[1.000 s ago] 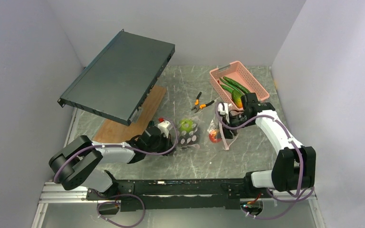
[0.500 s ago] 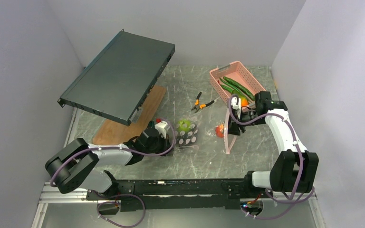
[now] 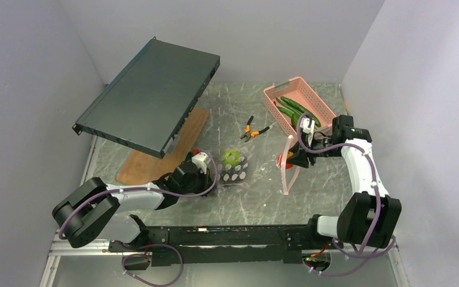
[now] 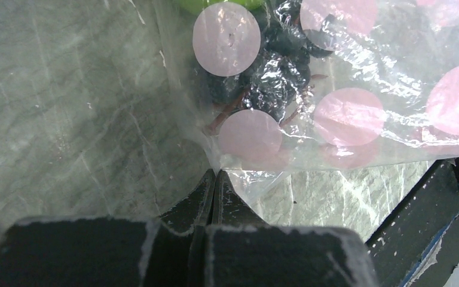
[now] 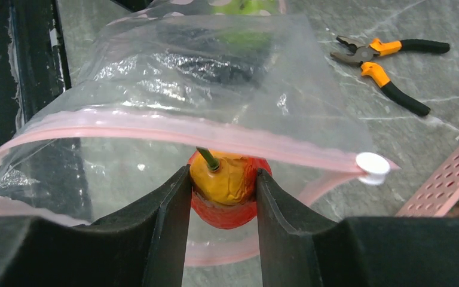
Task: Open the zip-top bag and remove the fake food
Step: Pick up the fake fruit from the zipper food storage bag, then place the fake fruit in the bin, then pick up the fake fruit from the zipper food storage bag.
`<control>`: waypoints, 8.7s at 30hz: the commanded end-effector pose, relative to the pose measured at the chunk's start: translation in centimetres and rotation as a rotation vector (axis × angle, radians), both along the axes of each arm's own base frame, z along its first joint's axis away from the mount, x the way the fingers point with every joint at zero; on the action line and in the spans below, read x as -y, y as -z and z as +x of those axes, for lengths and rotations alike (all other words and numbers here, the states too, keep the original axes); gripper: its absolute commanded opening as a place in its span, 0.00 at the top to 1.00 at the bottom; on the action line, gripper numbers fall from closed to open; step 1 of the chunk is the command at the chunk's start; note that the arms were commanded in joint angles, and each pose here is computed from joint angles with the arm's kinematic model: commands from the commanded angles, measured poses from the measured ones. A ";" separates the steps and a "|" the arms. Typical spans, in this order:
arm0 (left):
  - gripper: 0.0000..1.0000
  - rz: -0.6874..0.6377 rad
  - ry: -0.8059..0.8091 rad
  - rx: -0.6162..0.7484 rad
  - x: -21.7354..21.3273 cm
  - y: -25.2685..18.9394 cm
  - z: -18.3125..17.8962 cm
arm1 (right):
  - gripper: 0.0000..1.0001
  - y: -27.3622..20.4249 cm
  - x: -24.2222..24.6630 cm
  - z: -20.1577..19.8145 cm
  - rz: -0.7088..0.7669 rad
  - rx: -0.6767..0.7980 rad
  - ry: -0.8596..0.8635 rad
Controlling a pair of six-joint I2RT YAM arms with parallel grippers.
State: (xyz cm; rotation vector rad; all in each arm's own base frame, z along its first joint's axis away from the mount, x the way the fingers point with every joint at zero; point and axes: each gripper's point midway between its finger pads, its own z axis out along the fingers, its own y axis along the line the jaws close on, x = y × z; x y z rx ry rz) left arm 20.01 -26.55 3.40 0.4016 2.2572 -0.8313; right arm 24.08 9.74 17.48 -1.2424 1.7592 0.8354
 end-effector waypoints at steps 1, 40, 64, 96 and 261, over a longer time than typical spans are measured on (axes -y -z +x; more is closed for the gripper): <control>1.00 -0.003 -0.054 0.006 -0.8 -0.3 0.4 | 0.99 -2.6 0.2 0.7 0.057 0.056 0.023; 1.00 -0.008 -0.051 0.019 -0.9 -0.5 0.4 | 1.00 -5.8 6.8 3.5 0.110 0.104 0.362; 1.00 -0.065 -0.019 0.047 -0.3 -1.7 0.1 | 1.00 -4.0 14.4 16.2 0.111 0.100 1.008; 0.84 -0.105 -0.015 0.097 -0.4 -4.1 0.1 | 0.26 1.7 16.6 24.9 -0.052 -0.022 1.231; 0.99 -0.302 0.142 -0.065 11.2 -7.6 7.4 | 0.53 9.1 -9.5 -2.9 -0.128 0.297 -0.377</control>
